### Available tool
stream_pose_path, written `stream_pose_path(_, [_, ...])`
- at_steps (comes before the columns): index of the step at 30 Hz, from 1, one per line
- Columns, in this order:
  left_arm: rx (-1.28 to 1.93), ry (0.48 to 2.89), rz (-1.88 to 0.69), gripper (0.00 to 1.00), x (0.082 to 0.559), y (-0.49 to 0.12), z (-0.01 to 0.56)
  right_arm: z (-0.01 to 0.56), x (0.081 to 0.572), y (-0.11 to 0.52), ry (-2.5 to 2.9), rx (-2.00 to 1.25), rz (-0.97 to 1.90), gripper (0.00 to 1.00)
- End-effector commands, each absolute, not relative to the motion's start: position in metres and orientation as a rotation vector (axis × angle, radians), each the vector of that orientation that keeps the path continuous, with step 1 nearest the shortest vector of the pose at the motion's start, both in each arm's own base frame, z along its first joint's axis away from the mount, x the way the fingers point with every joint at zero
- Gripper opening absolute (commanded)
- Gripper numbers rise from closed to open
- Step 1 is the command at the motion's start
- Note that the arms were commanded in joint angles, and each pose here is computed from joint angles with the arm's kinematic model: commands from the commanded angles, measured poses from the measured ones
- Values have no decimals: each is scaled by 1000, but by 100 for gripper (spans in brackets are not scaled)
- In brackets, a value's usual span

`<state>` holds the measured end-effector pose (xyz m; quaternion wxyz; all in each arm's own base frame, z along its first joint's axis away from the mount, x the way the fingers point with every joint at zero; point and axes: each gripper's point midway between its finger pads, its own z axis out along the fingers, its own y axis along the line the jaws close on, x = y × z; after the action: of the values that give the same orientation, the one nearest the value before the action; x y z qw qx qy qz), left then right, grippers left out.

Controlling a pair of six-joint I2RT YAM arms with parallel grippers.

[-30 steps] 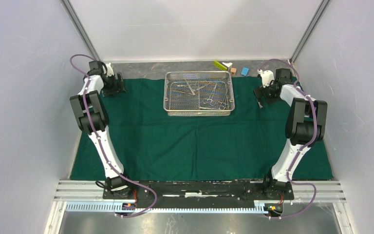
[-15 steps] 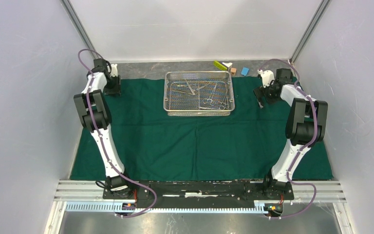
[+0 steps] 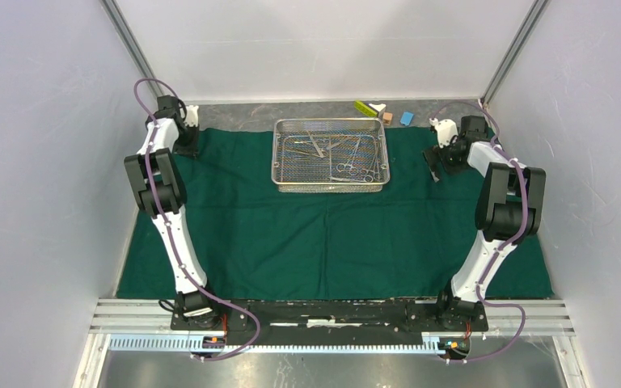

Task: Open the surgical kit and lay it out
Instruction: Smooth out the surgical kit at the center of the board.

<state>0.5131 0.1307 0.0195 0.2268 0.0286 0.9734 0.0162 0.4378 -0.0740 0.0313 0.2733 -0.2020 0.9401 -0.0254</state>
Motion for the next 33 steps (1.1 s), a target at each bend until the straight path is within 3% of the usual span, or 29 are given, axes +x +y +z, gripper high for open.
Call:
stream_pose_path(1, [116,2875,72,2,472,146,-35,49,442,-76,2483,-550,-84,98])
stream_pose_path(21, [-35,2791,57,4,489,178,-17,47,448,-78,2492,-557,-87,98])
stream_pose_path(28, [-80,2709,-7,42,505,170,10,57,475,-66,2432,-498,18,98])
stream_pose_path(33, [-98,2557,-50,76,522,157,52,74,499,-45,2340,-473,108,98])
